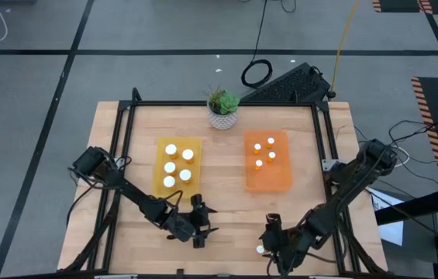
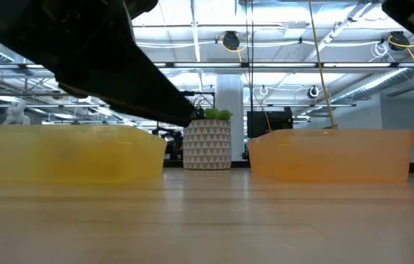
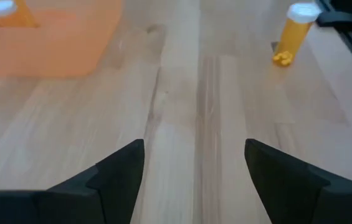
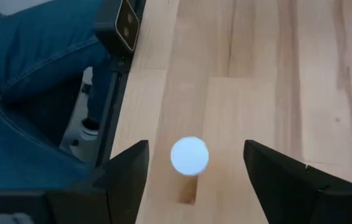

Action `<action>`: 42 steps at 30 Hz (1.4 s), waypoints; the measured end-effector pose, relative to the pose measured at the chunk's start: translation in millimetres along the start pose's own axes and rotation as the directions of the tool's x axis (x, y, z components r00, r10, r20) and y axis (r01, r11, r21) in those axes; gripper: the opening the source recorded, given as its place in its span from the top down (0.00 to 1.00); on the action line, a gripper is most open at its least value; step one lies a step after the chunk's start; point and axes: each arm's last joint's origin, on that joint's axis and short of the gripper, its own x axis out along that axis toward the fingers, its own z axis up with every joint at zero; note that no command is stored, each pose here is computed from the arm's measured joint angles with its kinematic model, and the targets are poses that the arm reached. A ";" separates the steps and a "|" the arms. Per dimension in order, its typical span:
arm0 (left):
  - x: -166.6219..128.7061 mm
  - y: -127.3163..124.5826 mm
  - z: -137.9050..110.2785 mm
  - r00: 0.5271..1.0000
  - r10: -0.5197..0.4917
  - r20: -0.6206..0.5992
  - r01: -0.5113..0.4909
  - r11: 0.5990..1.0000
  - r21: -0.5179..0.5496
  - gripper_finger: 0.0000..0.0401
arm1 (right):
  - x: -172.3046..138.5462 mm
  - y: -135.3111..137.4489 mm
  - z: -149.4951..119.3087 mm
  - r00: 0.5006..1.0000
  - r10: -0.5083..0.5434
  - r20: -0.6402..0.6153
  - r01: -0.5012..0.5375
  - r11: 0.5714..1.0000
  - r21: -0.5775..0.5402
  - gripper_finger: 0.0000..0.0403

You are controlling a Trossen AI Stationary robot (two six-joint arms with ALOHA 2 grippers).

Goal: Pick and place medicine bottles into bin by pill shape (circle, oval)
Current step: Put the small medicine bottle into the orange bin

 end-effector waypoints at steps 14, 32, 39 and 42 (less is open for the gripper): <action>1.2 1.5 2.1 1.000 -0.001 0.013 0.000 1.000 0.015 0.30 | 32.1 4.8 -10.2 0.999 0.013 -0.039 -0.014 1.000 -0.021 0.34; 1.3 1.6 2.2 1.000 0.002 0.014 -0.002 1.000 0.015 0.30 | 31.2 4.2 -10.2 0.998 0.022 -0.052 -0.024 0.999 -0.035 0.57; 1.3 1.6 2.3 1.000 0.002 0.015 -0.002 1.000 0.014 0.30 | 31.2 3.8 -10.4 0.998 0.017 -0.052 -0.020 0.998 -0.053 0.64; 1.3 1.5 2.6 1.000 0.001 0.018 -0.001 1.000 0.012 0.30 | 31.2 3.6 -10.3 0.999 0.013 -0.049 -0.016 0.998 -0.060 0.65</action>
